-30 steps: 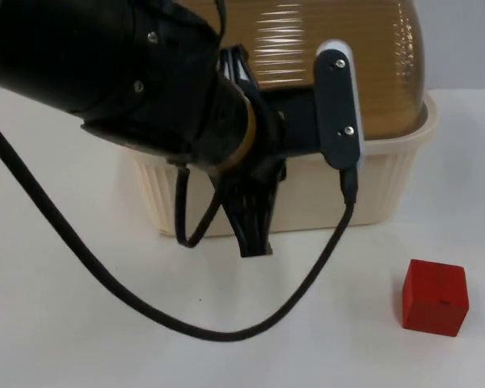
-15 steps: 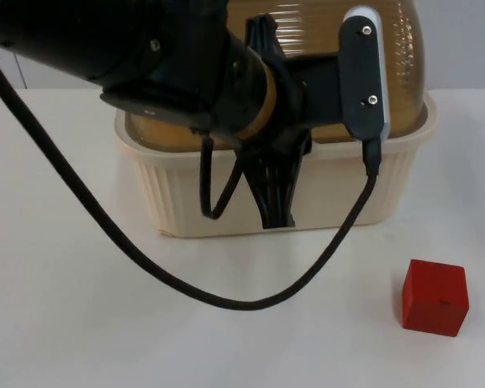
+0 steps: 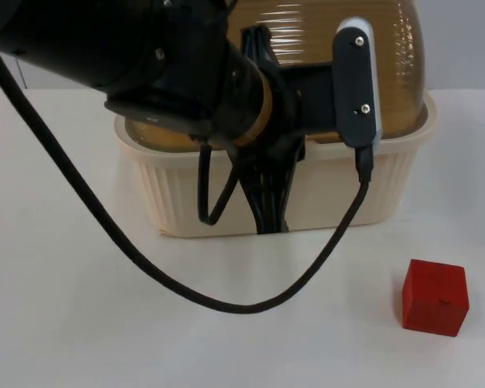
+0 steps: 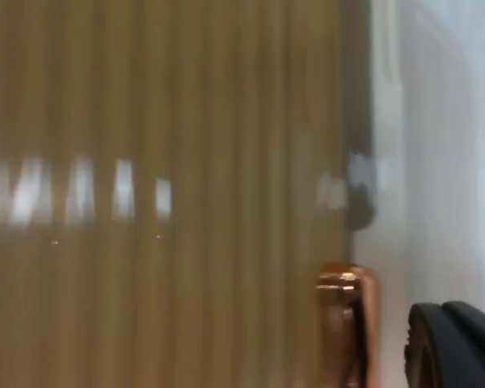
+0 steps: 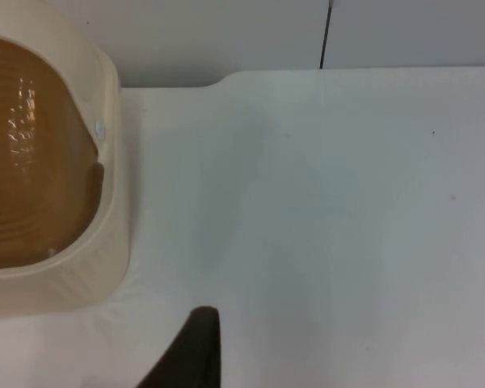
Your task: Open the box lid with the left hand, place the block into the box with the right hand, then close the box lid with the left hand.
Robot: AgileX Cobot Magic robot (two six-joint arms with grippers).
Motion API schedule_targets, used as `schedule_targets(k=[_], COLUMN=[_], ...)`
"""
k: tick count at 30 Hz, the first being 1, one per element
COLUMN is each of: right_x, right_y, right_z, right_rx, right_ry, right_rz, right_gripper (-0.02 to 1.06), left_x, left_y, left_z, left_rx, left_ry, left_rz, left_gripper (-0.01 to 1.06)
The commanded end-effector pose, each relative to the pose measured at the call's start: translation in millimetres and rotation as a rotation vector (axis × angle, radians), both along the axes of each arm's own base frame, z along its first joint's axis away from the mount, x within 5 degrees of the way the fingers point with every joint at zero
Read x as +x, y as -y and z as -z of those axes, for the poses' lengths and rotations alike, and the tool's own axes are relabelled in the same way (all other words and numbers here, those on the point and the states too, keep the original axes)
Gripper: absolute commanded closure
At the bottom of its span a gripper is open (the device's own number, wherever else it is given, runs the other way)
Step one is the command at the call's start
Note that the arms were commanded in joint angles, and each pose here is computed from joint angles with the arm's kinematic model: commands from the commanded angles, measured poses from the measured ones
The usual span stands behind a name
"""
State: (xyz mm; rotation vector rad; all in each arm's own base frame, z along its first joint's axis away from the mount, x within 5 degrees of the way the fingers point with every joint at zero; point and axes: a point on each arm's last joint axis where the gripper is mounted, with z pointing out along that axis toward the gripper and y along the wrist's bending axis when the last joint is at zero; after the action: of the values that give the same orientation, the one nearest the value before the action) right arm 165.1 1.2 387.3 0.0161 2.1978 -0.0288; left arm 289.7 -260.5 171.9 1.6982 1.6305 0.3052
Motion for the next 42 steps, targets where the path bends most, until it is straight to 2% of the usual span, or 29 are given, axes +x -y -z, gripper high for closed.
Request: schedule_targets(k=[1, 15, 20, 30, 33, 42], right_x=[-1, -1, -1, -1, -1, -1], right_y=[-1, -1, -1, -1, -1, -1], right_z=[-2, -2, -2, -2, -2, -2], right_rx=[-0.005, -0.005, -0.005, -0.009, -0.009, -0.009], right_ry=[0.013, 0.012, 0.012, 0.012, 0.012, 0.012], right_rz=[-0.008, -0.010, -0.010, -0.013, -0.013, -0.013], right_gripper=[0.00, 0.00, 0.00, 0.00, 0.00, 0.00], left_x=[1, 2, 5, 6, 7, 11], left_y=[0, 0, 1, 2, -1, -5], left_z=[0, 0, -5, 1, 1, -1], left_rx=[-0.012, 0.021, 0.007, 0.020, 0.050, 0.047], left_ry=[-0.011, 0.017, 0.024, 0.016, 0.029, 0.064], left_rz=[-0.020, 0.009, -0.020, -0.020, -0.035, -0.106], left_gripper=[1.05, 1.05, 1.05, 1.05, 1.05, 1.05])
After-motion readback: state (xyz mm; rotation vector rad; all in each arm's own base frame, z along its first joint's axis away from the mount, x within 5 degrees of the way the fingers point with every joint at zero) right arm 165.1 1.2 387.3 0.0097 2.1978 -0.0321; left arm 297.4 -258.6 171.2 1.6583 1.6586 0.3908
